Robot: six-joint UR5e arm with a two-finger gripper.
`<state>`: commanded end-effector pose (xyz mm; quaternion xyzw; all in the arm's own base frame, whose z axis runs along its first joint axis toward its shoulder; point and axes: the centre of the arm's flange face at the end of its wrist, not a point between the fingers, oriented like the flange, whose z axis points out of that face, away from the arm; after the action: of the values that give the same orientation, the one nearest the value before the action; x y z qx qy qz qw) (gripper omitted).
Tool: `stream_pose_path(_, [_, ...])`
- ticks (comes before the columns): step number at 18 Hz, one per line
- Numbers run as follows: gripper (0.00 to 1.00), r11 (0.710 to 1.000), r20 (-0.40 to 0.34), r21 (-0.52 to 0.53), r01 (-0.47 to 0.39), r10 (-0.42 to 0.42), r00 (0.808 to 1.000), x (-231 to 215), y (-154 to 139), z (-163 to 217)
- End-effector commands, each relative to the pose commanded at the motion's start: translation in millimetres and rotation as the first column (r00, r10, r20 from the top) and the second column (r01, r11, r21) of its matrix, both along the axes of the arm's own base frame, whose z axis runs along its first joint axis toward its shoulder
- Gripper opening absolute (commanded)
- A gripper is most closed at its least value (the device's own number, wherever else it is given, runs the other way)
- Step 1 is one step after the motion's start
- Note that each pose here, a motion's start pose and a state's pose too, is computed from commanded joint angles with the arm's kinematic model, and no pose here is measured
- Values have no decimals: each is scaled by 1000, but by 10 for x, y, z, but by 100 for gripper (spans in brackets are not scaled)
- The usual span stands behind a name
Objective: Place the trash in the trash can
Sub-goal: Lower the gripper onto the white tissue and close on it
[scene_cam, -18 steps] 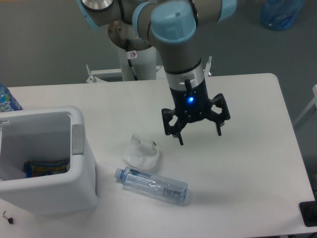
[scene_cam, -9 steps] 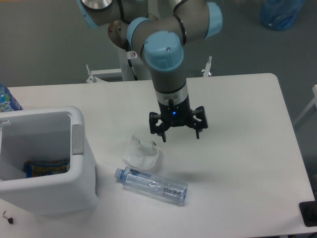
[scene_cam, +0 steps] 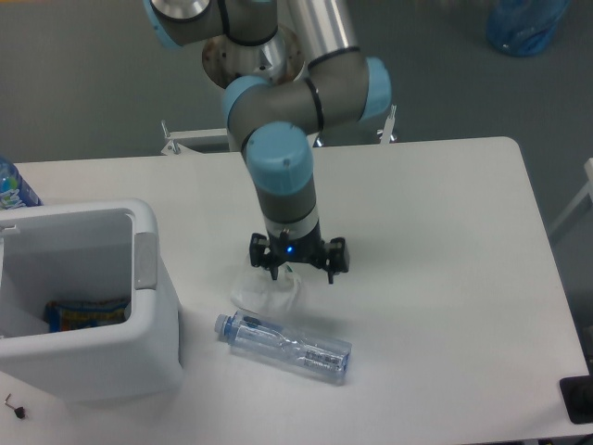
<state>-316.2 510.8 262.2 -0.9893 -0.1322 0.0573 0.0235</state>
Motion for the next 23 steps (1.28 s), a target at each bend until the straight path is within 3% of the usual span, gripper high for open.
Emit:
stream_pose_path(7, [100, 999, 24, -33, 0, 1, 1000, 33, 74, -249])
stream_pose_path(10, [95, 999, 27, -36, -1, 2, 1000, 57, 88, -281])
stream_pose_path(18, [56, 999, 28, -43, -29, 30, 999, 29, 124, -345])
stream_pose_path(23, [14, 998, 24, -39, -45, 46, 999, 21, 130, -342])
